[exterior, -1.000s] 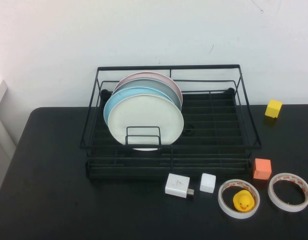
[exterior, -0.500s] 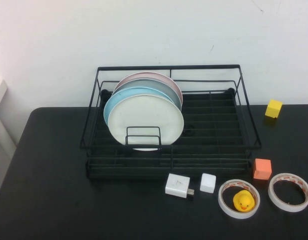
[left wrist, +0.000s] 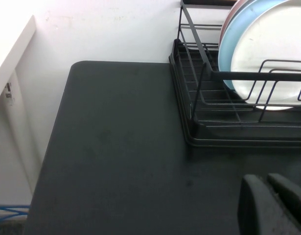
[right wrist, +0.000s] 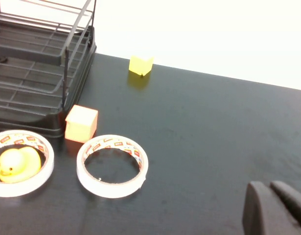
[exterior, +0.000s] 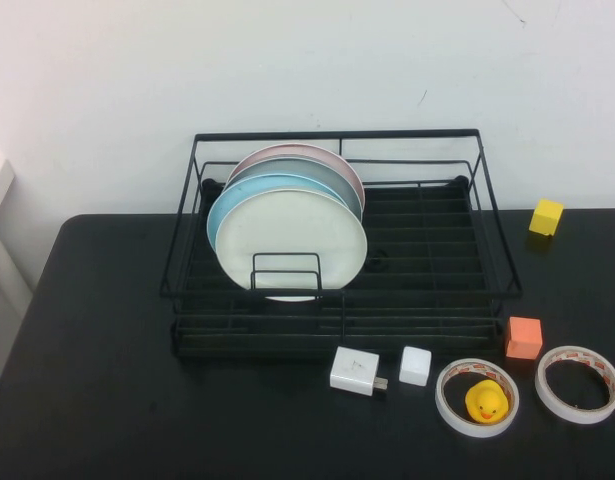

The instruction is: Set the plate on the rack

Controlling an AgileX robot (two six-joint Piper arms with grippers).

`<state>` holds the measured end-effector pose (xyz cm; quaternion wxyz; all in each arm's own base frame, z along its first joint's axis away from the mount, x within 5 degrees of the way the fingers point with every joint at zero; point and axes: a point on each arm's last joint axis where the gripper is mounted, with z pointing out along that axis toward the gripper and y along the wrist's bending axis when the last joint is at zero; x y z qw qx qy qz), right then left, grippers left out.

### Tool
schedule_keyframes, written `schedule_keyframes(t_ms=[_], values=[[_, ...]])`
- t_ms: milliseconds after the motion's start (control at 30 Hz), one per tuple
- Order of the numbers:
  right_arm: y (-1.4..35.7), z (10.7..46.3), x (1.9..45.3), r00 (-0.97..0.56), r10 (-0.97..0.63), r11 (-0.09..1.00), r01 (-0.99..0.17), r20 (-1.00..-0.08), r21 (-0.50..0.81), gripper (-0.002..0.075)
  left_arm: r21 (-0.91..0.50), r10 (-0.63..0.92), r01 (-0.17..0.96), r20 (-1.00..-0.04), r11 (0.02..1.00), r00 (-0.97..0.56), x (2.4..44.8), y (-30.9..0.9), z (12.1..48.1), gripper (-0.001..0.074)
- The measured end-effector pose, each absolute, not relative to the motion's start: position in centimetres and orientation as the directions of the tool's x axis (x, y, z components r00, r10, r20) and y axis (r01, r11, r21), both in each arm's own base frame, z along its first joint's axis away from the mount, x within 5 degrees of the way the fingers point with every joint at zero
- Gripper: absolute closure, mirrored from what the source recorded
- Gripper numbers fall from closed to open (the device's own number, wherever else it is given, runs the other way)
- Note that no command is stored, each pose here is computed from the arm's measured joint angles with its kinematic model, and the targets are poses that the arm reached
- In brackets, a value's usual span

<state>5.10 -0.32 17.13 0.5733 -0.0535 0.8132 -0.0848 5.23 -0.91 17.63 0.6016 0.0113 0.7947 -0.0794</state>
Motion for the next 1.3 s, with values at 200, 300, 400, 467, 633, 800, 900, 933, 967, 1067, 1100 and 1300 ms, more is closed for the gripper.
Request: schedule_keyframes(t_ms=[200,300,400,467,633,800,900,933,967,1067,1100,1300], values=[[-0.30,17.13,5.10,-0.336,-0.171,0.982,0.013,-0.926,-0.186,0.0728,-0.113,-0.077,0.114,-0.958,0.987,-0.276,5.23,-0.91,17.63,0.0737],[-0.30,17.07,5.11,-0.337,-0.128,0.989,0.028,-0.933,-0.146,0.0728,-0.113,-0.077,0.114,-0.958,0.987,-0.276,5.23,-0.91,17.63,0.0737],[-0.30,17.07,5.11,-0.336,-0.110,0.991,0.034,-0.935,-0.129,0.0728,-0.113,-0.077,0.114,-0.958,0.987,-0.276,5.23,-0.91,17.63,0.0737],[-0.30,17.07,5.11,-0.336,-0.099,0.992,0.038,-0.937,-0.118,0.0728,-0.113,-0.077,0.114,-0.958,0.987,-0.276,5.23,-0.91,17.63,0.0737],[-0.12,17.07,5.11,-0.332,-0.076,0.996,0.014,-0.940,-0.086,0.0728,-0.113,-0.077,0.114,-0.958,0.987,-0.276,5.23,-0.91,17.63,0.0737],[0.01,17.06,5.11,-0.332,-0.075,0.997,-0.008,-0.940,-0.077,0.0728,-0.113,-0.077,0.114,-0.958,0.987,-0.276,5.23,-0.91,17.63,0.0737],[0.01,17.06,5.11,-0.332,-0.073,0.997,-0.008,-0.941,-0.075,0.0728,-0.113,-0.077,0.114,-0.958,0.987,-0.276,5.23,-0.91,17.63,0.0737],[0.01,17.06,5.11,-0.332,-0.073,0.997,-0.008,-0.941,-0.075,0.0728,-0.113,-0.077,0.114,-0.958,0.987,-0.276,5.23,-0.91,17.63,0.0737],[0.01,17.06,5.11,-0.332,-0.073,0.997,-0.008,-0.941,-0.075,0.0728,-0.113,-0.077,0.114,-0.958,0.987,-0.276,5.23,-0.91,17.63,0.0737],[-0.01,17.06,5.11,-0.332,-0.077,0.997,-0.007,-0.940,-0.079,0.0728,-0.113,-0.077,0.114,-0.958,0.987,-0.276,5.23,-0.91,17.63,0.0737],[-0.02,17.06,5.11,-0.332,-0.078,0.997,-0.007,-0.940,-0.080,0.0728,-0.113,-0.077,0.114,-0.958,0.987,-0.276,5.23,-0.91,17.63,0.0737],[-0.06,17.05,5.11,-0.333,-0.090,0.996,-0.006,-0.939,-0.093,0.0728,-0.113,-0.077,0.114,-0.958,0.987,-0.276,5.23,-0.91,17.63,0.0737]])
